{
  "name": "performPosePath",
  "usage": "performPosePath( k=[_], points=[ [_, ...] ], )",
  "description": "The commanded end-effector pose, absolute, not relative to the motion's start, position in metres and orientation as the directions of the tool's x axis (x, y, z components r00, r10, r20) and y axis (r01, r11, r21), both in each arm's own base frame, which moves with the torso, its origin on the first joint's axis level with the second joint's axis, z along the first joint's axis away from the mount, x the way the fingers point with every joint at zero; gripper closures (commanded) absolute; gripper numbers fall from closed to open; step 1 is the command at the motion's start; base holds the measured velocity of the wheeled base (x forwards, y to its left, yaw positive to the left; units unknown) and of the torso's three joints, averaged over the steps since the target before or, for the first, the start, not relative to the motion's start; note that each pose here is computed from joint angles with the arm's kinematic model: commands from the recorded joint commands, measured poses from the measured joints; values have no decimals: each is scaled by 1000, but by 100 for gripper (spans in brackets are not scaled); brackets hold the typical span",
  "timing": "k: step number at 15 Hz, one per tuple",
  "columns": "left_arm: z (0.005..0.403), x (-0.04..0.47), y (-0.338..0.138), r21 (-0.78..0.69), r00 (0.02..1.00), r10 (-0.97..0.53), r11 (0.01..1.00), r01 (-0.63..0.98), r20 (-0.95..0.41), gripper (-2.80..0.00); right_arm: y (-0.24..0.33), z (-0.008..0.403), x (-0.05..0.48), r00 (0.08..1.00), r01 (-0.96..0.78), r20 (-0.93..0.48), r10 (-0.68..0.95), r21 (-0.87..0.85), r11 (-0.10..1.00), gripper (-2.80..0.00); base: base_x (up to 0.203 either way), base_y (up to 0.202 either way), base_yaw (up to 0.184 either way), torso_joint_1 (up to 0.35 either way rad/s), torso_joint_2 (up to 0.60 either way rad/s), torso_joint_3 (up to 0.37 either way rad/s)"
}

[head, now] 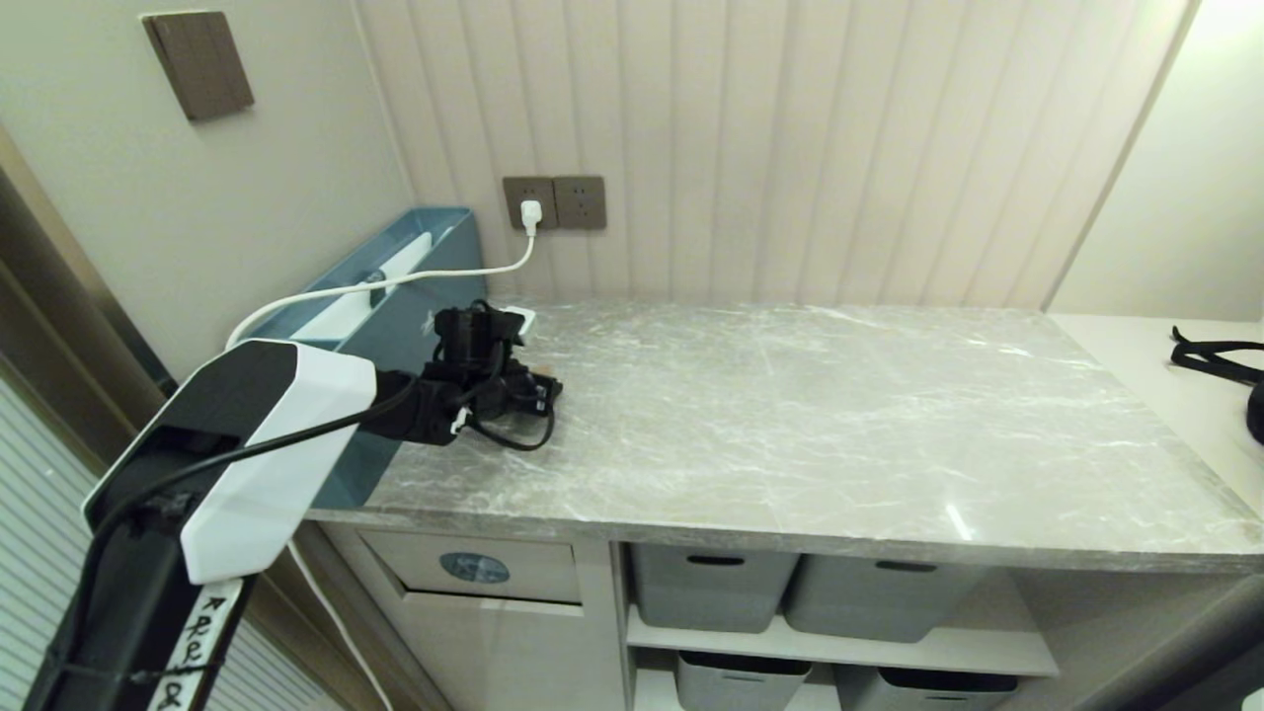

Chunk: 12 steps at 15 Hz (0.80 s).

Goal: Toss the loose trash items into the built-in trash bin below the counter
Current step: Pick up the garbage

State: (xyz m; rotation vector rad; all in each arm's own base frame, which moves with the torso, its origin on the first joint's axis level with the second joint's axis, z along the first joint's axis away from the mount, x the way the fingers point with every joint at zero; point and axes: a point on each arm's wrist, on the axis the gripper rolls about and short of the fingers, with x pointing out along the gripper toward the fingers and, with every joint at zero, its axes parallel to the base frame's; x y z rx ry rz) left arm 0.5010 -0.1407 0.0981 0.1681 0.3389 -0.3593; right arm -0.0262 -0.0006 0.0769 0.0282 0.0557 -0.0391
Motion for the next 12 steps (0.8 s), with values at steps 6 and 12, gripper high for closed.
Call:
performPosePath(
  k=[6,12],
  points=[
    [106,498,-140,92,882,-317,925,368,-348,0,-1,77,-26,998,40,-58,-38,27,999,0,0,0,0,0,0,0],
    [150,458,-140,26,875,-343,927,374,-342,0,-1,77,-26,998,40,-58,-38,27,999,0,0,0,0,0,0,0]
  ],
)
